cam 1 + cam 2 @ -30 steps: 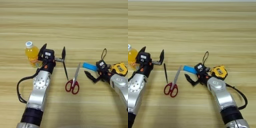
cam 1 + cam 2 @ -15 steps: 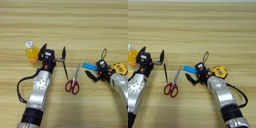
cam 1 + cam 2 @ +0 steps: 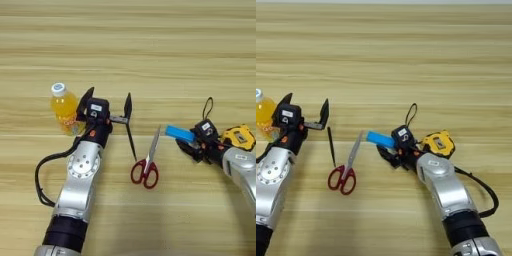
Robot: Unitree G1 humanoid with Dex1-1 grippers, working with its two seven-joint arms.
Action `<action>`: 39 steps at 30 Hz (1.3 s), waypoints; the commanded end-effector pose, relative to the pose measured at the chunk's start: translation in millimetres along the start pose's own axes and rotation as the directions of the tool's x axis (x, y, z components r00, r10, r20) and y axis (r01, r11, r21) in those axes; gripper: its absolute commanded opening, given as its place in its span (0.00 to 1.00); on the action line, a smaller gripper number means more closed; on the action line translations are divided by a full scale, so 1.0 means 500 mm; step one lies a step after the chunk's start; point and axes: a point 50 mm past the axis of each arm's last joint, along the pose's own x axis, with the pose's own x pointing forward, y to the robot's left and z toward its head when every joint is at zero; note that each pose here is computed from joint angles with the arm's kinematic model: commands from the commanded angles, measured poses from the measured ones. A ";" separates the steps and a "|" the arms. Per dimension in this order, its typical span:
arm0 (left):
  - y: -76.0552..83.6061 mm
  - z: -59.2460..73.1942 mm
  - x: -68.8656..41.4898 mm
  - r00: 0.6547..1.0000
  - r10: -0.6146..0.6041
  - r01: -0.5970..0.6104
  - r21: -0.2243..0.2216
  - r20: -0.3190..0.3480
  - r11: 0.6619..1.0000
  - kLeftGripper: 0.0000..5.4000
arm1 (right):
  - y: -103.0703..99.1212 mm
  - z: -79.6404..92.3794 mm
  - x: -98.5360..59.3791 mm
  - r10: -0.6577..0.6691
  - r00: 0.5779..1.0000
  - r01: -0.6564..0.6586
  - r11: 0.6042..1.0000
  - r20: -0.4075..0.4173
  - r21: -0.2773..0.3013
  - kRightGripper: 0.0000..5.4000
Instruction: Move the objects on the table
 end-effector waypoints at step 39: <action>0.001 0.003 -0.002 1.000 0.008 -0.008 0.003 -0.014 1.000 1.00 | -0.018 0.074 -0.076 -0.123 0.985 0.121 0.992 0.121 0.028 0.26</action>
